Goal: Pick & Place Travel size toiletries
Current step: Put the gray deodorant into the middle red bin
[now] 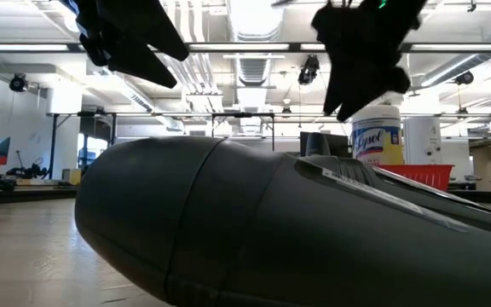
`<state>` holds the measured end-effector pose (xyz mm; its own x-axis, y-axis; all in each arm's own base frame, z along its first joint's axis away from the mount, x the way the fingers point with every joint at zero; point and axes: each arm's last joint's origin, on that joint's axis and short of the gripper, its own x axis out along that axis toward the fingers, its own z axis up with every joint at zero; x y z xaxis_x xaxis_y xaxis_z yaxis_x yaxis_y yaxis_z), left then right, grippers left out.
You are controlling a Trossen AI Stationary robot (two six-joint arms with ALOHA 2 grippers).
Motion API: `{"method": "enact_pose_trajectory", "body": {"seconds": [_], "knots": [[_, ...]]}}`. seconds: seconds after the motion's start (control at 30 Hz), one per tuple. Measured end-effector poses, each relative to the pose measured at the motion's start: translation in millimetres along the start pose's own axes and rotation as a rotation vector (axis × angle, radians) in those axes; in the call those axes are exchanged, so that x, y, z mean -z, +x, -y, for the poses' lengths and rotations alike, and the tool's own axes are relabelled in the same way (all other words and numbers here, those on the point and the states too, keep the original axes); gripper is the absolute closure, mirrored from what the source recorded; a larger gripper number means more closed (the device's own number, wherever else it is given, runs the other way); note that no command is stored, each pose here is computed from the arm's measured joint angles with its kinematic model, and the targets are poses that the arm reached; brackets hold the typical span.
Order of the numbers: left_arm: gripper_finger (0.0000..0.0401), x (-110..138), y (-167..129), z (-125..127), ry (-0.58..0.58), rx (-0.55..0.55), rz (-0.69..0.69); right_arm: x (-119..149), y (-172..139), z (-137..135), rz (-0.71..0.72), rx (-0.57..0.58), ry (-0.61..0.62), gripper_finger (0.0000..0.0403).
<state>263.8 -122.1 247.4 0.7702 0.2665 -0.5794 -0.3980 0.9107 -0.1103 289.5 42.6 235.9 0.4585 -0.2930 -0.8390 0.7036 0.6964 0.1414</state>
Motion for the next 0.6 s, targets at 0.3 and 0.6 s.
{"method": "enact_pose_trajectory", "body": {"seconds": [0.3, 0.6], "knots": [[0.0041, -0.4, 0.0, 0.3, -0.007, 0.003, 0.003, -46.1, 18.9, 43.5, -0.096, -0.004, 0.073, 0.0136], [0.0041, -2.4, 2.3, -2.5, -0.012, -0.012, 0.007, -58.9, 23.5, 58.8, -0.14, -0.041, 0.055, 0.015]]}}
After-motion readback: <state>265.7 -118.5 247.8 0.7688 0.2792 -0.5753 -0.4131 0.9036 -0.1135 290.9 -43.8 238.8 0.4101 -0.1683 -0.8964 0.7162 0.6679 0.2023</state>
